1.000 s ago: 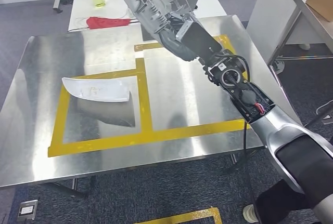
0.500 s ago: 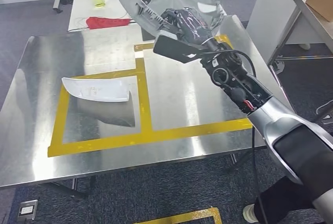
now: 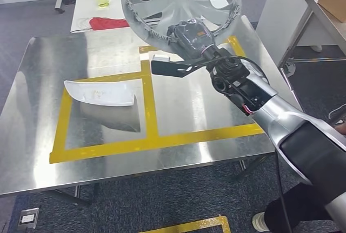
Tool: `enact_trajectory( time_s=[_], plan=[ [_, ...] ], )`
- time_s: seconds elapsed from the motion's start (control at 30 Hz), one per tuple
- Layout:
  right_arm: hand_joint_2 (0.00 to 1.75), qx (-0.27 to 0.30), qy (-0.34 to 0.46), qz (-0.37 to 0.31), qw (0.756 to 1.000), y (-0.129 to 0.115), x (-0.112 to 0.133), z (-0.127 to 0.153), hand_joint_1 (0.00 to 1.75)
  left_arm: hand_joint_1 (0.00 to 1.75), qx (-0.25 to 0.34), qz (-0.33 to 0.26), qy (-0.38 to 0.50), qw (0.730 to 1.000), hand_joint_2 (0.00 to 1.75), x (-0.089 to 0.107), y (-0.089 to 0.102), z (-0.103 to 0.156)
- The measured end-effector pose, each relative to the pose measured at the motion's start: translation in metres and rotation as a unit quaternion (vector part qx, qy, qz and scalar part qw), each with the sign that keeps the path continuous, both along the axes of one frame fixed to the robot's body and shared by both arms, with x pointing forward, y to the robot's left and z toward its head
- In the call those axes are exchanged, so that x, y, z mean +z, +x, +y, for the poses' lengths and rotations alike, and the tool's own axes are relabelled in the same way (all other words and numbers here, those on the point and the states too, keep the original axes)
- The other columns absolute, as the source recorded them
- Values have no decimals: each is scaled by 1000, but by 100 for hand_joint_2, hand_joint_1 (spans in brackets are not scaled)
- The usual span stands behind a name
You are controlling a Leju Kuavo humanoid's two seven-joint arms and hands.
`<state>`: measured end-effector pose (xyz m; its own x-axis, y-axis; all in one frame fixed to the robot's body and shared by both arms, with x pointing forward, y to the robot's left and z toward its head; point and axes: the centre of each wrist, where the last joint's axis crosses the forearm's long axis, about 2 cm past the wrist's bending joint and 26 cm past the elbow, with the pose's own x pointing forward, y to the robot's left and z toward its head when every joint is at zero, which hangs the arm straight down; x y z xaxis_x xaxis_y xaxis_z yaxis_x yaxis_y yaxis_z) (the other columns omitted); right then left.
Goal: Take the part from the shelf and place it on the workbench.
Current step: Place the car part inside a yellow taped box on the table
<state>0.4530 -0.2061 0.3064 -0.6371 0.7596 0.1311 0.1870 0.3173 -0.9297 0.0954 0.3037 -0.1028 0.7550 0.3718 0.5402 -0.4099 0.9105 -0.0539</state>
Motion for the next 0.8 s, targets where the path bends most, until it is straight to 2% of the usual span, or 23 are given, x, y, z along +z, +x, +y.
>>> enact_trajectory(
  time_s=[0.13, 0.23, 0.43, 0.6, 0.8],
  plan=[
    [175, -10, -36, 14, 999, 3, -8, -2, 175, 0, 0, -2, -1, 1000, 175, 0, 0, 0],
    [175, -24, -70, 34, 997, 4, -25, -6, 175, 0, 2, -4, -2, 1000, 175, 0, 0, -1],
    [175, -65, -114, 100, 986, 3, -73, -28, 175, 0, 5, -7, -3, 1000, 175, -1, -3, -1],
    [175, -92, -156, 164, 970, -2, -103, -47, 175, 0, 6, -4, -4, 1000, 175, -1, -6, 0],
    [175, -125, -165, 258, 944, -30, -167, -81, 175, 0, 6, -5, -7, 1000, 175, -2, -7, 0]
  ],
)
